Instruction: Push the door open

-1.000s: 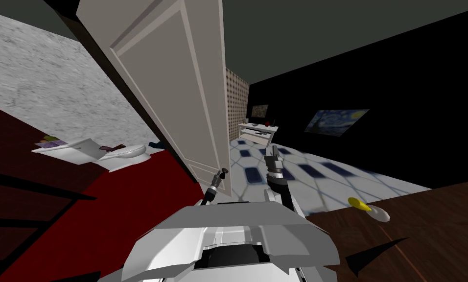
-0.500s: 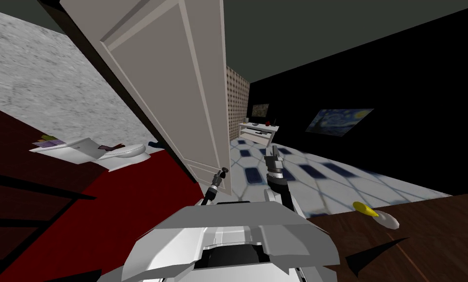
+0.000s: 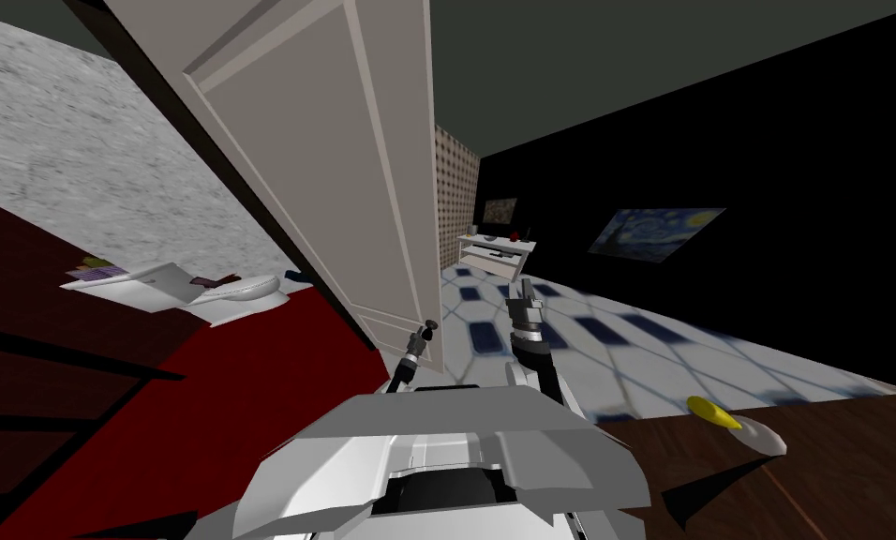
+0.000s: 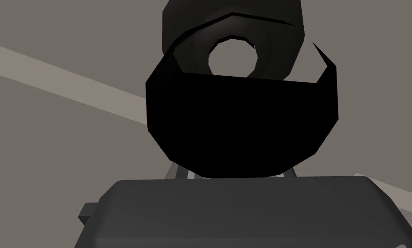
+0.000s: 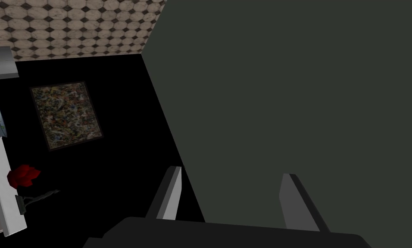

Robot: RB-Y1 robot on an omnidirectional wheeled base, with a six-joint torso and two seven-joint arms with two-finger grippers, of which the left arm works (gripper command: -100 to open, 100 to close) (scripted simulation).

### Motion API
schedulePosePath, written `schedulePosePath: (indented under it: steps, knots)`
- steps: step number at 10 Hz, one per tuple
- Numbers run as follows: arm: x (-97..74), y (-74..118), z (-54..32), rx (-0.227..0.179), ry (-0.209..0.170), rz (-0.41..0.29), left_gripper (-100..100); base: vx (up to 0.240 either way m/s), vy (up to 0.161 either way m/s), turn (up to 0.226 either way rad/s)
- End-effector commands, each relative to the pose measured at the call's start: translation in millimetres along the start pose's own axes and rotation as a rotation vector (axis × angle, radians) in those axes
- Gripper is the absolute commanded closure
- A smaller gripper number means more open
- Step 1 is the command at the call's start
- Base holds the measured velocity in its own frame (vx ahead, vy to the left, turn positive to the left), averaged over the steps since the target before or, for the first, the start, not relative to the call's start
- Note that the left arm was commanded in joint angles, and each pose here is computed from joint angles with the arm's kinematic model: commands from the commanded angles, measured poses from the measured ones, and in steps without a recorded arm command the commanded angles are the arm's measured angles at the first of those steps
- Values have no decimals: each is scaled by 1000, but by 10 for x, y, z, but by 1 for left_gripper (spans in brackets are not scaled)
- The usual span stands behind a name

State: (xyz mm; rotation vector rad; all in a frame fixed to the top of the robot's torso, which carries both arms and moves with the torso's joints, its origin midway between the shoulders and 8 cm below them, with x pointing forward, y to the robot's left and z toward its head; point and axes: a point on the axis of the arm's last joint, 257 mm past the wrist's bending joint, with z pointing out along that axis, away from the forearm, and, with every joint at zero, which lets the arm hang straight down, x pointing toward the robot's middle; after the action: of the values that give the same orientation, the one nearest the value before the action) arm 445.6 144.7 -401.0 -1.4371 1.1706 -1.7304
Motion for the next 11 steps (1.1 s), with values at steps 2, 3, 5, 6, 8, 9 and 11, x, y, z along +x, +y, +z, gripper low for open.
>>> schedulePosePath:
  steps: [2, 3, 5, 6, 8, 9, 11]
  knots:
    - [110, -103, 131, 29, 16, -77, 100, 26, -19, 12]
    - [113, -98, 155, 30, 10, -127, 100, 31, -20, 12]
    - [113, -98, 155, 30, 10, -130, 100, 20, -11, 0]
    - [115, -93, 177, 31, 4, -183, 100, 18, -14, 21]
    - [115, -93, 177, 31, 4, -183, 100, 12, -7, 10]
    - [115, -93, 177, 31, 4, -183, 100, -1, -3, -12]
    - [65, -40, 139, 18, -7, -178, 100, 2, -1, -5]
